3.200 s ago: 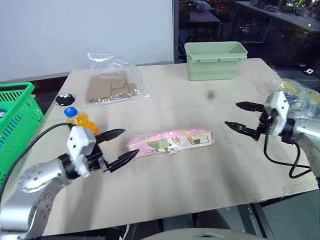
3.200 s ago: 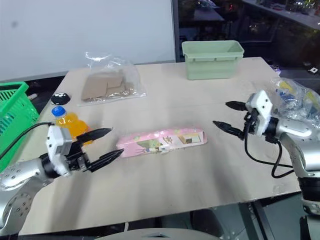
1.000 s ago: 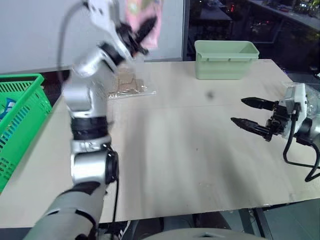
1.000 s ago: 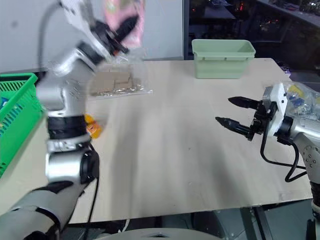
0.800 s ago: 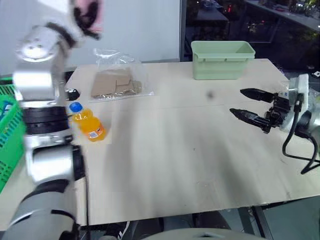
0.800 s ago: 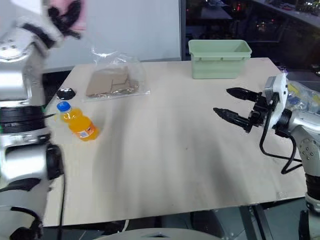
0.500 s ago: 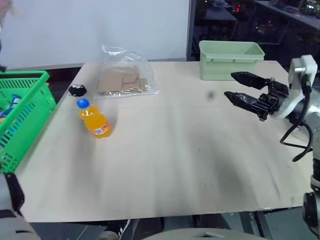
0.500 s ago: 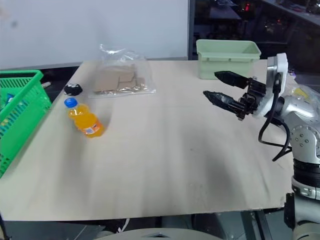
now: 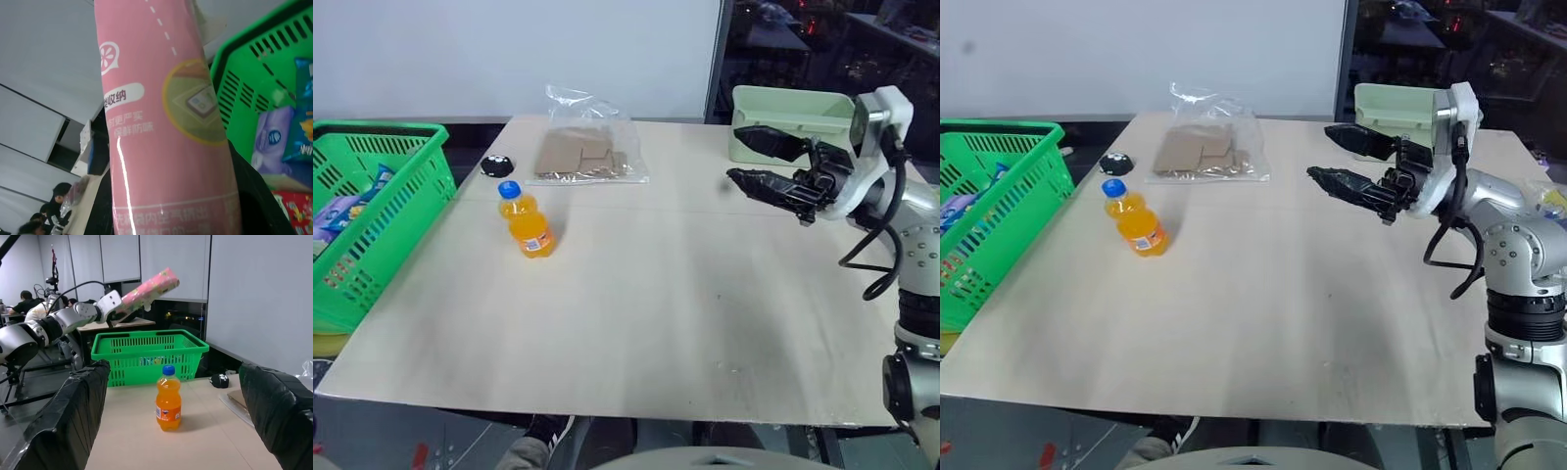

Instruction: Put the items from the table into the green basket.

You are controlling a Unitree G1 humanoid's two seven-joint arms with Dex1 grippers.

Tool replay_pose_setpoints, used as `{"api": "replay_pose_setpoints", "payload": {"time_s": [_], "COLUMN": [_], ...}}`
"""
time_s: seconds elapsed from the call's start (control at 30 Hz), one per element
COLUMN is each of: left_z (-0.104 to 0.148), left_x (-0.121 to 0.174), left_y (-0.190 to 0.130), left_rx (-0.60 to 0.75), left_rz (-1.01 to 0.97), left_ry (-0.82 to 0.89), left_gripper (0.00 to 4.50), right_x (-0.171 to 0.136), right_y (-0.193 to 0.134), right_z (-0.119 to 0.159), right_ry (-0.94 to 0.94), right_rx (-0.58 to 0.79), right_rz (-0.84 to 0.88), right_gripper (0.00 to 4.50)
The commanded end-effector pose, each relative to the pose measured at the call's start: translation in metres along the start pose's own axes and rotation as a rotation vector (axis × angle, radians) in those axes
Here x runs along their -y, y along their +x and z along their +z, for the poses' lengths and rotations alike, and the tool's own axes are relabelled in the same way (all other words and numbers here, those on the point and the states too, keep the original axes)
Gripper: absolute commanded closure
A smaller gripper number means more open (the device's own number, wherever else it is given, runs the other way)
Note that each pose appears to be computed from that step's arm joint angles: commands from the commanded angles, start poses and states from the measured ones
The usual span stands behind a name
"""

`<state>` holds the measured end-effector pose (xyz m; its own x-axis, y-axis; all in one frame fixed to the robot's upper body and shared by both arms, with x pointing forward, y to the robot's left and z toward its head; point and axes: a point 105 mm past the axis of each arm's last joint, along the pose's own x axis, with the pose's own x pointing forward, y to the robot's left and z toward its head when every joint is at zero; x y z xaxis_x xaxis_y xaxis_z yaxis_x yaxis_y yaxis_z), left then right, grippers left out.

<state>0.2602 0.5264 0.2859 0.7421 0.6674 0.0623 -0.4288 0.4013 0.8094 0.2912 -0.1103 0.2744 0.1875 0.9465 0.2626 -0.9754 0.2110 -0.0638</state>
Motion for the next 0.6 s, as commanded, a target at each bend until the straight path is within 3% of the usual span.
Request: {"api": "replay_pose_setpoints", "payload": {"time_s": [0.03,0.2,0.37,0.5,0.6], "left_z": [0.023,0.023,0.034,0.077,0.13], "left_x": [-0.01,-0.007,-0.002,0.029,0.085], "left_y": [-0.002,0.0,0.001,-0.005,-0.055], "left_rx": [0.097,0.089,0.147,0.339,0.612], "left_rz": [0.01,0.006,-0.027,-0.234,-0.615], "left_ry": [-0.01,0.0,-0.156,-0.572,-0.713], "left_gripper": [2.38,0.17,0.17,0.17,0.17], "right_x": [-0.001,-0.001,0.0,0.0,0.001], "right_y": [0.0,-0.001,-0.004,-0.007,-0.011], "right_z": [0.009,0.009,0.006,0.004,0.003], "right_ry": [-0.045,-0.047,-0.052,-0.056,-0.06], "right_rx": [0.014,0.013,0.016,0.014,0.006], "right_rz": [0.013,0.002,-0.024,-0.044,-0.067], "right_gripper": [0.0,0.0,0.0,0.0,0.0]}}
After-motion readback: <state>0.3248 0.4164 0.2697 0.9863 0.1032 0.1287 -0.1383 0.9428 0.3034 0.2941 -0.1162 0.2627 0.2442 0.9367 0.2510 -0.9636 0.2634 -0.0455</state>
